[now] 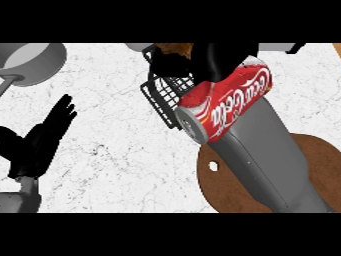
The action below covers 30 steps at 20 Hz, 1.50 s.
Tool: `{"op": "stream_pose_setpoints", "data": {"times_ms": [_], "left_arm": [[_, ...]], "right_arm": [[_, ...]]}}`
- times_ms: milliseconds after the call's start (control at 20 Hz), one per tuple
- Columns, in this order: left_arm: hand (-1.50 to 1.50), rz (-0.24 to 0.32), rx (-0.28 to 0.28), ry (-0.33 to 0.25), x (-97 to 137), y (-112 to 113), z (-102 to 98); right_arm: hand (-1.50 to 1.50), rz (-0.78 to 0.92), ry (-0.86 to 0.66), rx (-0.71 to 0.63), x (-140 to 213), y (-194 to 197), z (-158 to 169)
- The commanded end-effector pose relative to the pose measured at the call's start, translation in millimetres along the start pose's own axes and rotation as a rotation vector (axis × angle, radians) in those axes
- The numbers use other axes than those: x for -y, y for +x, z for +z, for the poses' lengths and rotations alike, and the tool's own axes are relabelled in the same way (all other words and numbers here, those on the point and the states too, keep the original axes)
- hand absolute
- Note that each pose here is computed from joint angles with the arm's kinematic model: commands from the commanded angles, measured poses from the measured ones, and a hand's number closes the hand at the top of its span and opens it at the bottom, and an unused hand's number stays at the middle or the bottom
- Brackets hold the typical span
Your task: Pick the croissant from the cutting board and place it in the tiered basket
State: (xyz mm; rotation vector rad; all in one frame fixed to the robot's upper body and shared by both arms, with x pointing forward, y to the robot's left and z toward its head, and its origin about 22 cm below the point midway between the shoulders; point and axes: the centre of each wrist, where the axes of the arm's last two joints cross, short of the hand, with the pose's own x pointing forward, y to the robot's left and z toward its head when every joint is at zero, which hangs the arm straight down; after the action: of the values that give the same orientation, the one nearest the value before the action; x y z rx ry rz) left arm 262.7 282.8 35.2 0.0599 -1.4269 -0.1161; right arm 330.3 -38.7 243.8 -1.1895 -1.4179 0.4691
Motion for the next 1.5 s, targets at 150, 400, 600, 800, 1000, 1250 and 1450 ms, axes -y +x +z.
{"op": "stream_pose_setpoints", "data": {"times_ms": [150,400,600,800,1000,1250,1450], "left_arm": [[0.0,-0.011,-0.003,0.002,3.6,-7.4,3.2],[0.0,-0.002,0.0,0.008,7.9,5.0,2.4],[0.0,0.022,-0.005,0.016,-4.9,-0.2,5.6],[0.0,0.009,-0.009,-0.004,-0.8,0.4,7.8],[0.0,0.002,0.016,-0.012,-4.1,-0.1,3.2],[0.0,0.012,-0.009,-0.002,6.5,-8.7,5.6],[0.0,0.01,0.008,0.007,-4.9,-3.4,-3.6]], "right_arm": [[1.5,-0.016,-0.016,-0.133,-40.4,6.2,-20.0],[1.5,0.006,-0.044,-0.141,-60.5,-6.4,-29.2],[1.5,0.018,-0.06,-0.131,-69.0,-9.3,-28.4],[1.5,-0.116,-0.213,-0.109,-76.5,-17.8,-31.8],[-1.5,-0.092,-0.191,-0.121,-80.7,-10.5,-51.4],[-1.5,-0.096,-0.216,-0.103,-84.9,-6.7,-62.6],[-1.5,-0.243,-0.23,-0.129,-71.4,0.6,-63.6]]}}
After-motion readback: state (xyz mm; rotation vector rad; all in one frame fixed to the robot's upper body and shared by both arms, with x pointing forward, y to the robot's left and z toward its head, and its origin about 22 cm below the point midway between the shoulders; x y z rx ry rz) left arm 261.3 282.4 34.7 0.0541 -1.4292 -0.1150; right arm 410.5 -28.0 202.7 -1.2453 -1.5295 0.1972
